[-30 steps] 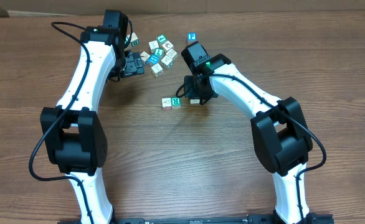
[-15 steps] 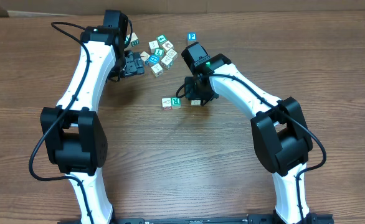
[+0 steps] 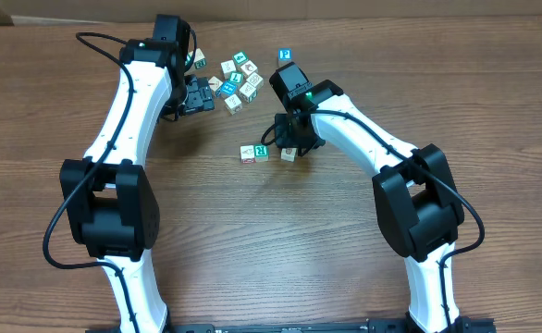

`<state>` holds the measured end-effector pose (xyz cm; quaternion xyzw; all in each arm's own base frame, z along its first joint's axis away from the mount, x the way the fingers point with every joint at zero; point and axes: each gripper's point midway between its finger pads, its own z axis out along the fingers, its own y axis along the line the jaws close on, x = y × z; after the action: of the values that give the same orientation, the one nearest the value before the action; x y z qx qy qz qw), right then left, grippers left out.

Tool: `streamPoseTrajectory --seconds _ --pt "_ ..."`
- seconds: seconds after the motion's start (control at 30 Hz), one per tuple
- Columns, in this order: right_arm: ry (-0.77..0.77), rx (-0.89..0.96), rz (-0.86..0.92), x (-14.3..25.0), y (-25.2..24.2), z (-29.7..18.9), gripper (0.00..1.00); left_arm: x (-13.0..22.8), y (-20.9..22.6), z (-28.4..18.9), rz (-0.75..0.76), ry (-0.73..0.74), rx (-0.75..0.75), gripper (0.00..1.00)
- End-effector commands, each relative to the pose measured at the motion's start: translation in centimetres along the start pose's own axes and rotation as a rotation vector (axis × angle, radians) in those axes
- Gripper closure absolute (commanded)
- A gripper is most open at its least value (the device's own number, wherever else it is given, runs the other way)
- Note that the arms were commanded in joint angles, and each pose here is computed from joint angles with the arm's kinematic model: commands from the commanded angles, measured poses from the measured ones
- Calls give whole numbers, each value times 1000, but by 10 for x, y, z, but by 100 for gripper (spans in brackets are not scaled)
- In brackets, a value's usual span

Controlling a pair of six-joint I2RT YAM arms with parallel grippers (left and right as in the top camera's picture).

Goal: Form a horizontal line
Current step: 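Open the right gripper to release the pineapple block and lift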

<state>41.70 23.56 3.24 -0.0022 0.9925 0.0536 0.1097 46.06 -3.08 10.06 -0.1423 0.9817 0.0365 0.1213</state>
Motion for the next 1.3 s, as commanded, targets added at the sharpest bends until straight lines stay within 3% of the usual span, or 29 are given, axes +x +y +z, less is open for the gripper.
streamPoseTrajectory --seconds 0.0,0.27,0.63,0.73,0.8,0.83,0.9,1.13,1.27 --pt "-52 41 3 -9 -6 0 55 -7 2 -12 -8 -34 4 1" --pt "-130 110 205 -31 -35 -2 56 -7 2 -12 -8 -34 4 1" --pt "4 199 290 -2 -70 -4 56 -7 2 -12 -8 -34 4 0" --pt "23 195 289 2 -69 -4 51 -8 2 -12 -8 -34 4 0" --pt "38 168 291 4 -64 -3 43 -7 2 -12 -8 -34 3 1" --pt "41 158 293 4 -62 -3 33 -8 2 -12 -8 -34 4 0" --pt "41 145 294 3 -60 -2 0 -7 2 -12 -8 -34 4 0" --pt "33 141 296 0 -59 -2 0 -7 2 -12 -8 -34 4 0" --pt "48 151 297 5 -61 -2 26 -7 2 -12 -8 -34 4 0"
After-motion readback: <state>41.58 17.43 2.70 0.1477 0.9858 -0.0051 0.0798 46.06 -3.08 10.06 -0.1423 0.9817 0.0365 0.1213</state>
